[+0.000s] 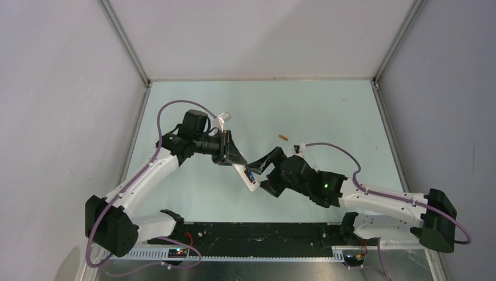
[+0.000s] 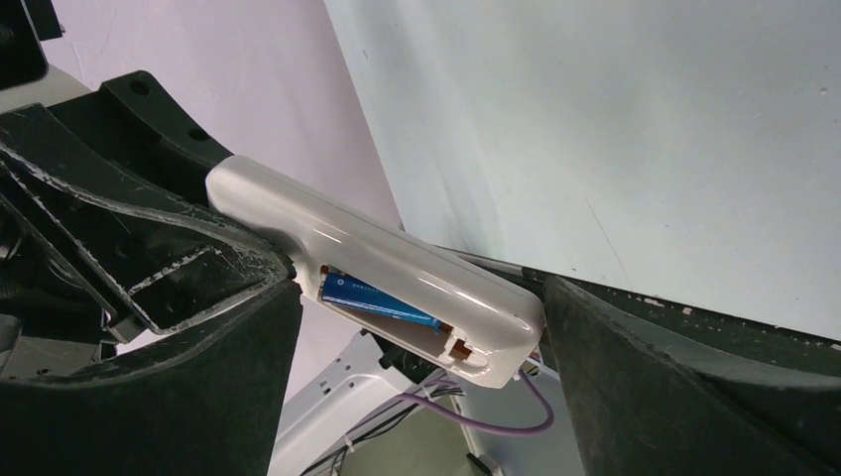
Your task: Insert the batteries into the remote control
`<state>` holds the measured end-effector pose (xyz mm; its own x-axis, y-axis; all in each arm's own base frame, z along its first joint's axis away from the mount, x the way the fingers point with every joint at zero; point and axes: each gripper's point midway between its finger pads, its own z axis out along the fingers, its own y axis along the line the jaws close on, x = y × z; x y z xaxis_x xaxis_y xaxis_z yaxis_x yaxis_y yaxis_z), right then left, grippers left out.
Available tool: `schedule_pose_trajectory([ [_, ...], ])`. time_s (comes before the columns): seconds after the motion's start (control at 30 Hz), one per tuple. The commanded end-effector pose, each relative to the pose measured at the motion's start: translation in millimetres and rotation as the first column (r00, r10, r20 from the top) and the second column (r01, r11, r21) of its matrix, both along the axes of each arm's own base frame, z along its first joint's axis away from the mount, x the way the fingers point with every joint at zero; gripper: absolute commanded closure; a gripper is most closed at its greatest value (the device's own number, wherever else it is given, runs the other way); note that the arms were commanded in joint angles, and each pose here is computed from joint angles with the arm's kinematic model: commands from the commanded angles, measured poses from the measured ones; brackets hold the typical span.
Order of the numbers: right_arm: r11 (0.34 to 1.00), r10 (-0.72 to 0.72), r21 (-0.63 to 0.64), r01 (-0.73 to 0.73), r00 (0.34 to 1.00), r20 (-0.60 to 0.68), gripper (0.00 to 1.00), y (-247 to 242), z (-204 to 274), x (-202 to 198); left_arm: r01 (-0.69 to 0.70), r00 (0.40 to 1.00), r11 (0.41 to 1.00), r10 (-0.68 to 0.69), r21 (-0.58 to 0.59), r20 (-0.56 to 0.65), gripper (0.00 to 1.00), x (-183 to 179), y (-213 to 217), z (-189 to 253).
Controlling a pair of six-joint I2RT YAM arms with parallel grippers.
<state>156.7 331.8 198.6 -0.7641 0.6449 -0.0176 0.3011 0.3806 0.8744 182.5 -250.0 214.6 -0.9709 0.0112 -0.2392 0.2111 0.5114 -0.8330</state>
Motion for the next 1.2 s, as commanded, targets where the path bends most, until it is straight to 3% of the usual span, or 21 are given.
schedule_pose_trajectory([
  [0.0, 0.992, 0.015, 0.121, -0.023, 0.998, 0.065, 0.05, 17, 43, 2, 0.017, 0.997, 0.998, -0.013, -0.061, 0.071, 1.0, 5, -6, 27],
  [0.23, 0.993, 0.025, 0.114, -0.031, 0.998, 0.053, 0.14, 18, 39, 2, 0.019, 0.997, 0.998, -0.015, -0.06, 0.072, 1.0, 5, -6, 26],
  [0.5, 0.992, 0.022, 0.123, -0.029, 0.998, 0.057, 0.15, 17, 38, 2, 0.02, 0.997, 0.998, -0.015, -0.06, 0.073, 1.0, 3, -5, 25],
  [0.67, 0.987, 0.028, 0.154, -0.04, 0.996, 0.082, 0.26, 18, 43, 2, 0.017, 0.997, 0.998, -0.013, -0.061, 0.073, 1.0, 3, -5, 26],
  [1.0, 0.984, 0.027, 0.169, -0.052, 0.989, 0.146, 0.33, 15, 52, 1, 0.029, 0.997, 0.994, -0.021, -0.103, 0.072, 1.0, -2, -6, 37],
  [1.17, 0.98, 0.049, 0.186, -0.078, 0.987, 0.156, 0.43, 20, 50, -1, 0.04, 0.996, 0.99, -0.028, -0.136, 0.088, 1.0, -4, -8, 51],
])
